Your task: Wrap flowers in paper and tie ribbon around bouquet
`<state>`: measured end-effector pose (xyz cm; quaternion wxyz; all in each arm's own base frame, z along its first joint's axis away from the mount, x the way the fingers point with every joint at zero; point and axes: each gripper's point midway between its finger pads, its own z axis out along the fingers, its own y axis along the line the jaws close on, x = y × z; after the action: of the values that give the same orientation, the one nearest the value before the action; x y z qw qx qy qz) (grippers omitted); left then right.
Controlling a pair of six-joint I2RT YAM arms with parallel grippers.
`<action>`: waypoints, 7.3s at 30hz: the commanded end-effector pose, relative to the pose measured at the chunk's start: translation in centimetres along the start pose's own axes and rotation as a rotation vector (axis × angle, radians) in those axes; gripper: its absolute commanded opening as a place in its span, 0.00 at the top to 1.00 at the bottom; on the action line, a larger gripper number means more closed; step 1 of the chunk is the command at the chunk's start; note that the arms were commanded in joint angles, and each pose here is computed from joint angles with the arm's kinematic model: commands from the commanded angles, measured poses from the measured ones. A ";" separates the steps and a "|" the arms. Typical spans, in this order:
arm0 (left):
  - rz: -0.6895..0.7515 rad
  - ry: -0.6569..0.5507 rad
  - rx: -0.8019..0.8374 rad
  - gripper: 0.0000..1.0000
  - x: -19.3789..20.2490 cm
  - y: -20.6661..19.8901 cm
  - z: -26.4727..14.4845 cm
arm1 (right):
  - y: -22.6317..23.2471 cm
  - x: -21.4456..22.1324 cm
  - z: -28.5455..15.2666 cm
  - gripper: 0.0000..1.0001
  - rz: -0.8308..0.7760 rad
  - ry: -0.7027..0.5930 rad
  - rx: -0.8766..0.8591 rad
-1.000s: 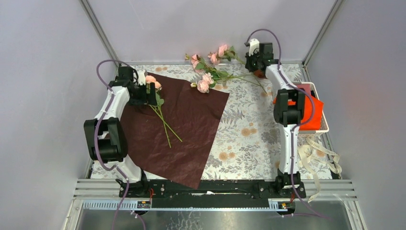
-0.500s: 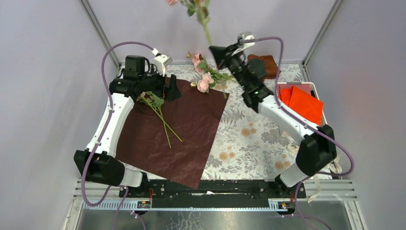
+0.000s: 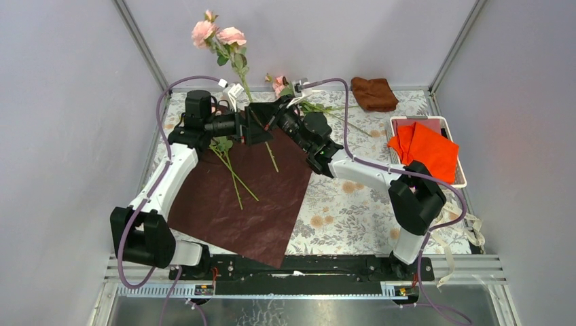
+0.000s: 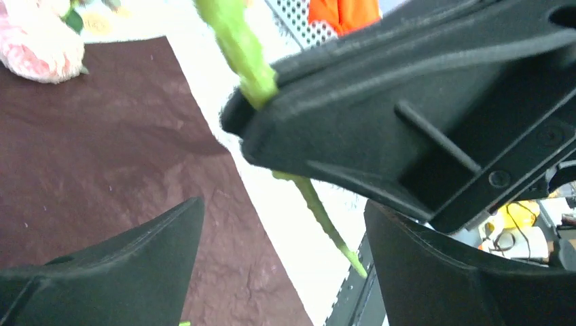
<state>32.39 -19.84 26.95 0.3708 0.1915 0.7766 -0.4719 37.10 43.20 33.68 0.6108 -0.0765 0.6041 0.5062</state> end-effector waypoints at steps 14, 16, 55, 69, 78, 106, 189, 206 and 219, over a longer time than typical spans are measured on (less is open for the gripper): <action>-0.170 -0.084 -0.103 1.00 -1.2 4.5 -1.8 | -1.2 -2.6 0.3 0.59 -0.014 0.103 -0.088; -0.254 -0.068 -0.196 1.00 0.4 8.4 -3.4 | -5.8 -4.0 0.1 0.51 -0.085 0.183 -0.054; -0.462 0.321 -0.523 1.00 17.8 21.9 -2.7 | -35.8 -8.6 -13.2 1.00 -0.528 0.701 0.673; -0.281 0.340 -0.588 0.30 14.7 20.5 -4.1 | -20.3 -12.2 -11.8 1.00 -0.407 0.270 0.560; -0.037 0.293 -0.533 0.18 8.6 15.4 -6.6 | -11.1 -6.6 -9.0 1.00 -0.108 0.179 0.235; -0.250 -0.225 -0.092 0.07 -4.1 5.7 -3.1 | 3.0 7.2 -3.9 1.00 -0.019 0.272 -0.140; -0.342 -0.050 -0.807 0.33 5.5 23.2 -13.8 | -14.2 14.0 5.6 0.62 0.086 -0.084 0.552; -0.202 0.589 -1.164 0.01 20.9 26.3 -28.2 | -27.0 7.1 -16.3 0.00 -0.346 0.891 0.764; -0.241 0.781 -1.197 0.01 27.4 25.7 -30.0 | -33.4 12.8 -20.7 0.01 0.047 1.166 0.674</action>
<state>20.79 17.41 1.44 0.0885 -0.0075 0.9928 0.0804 46.79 14.14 1.36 0.2317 -0.0975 0.9661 0.0582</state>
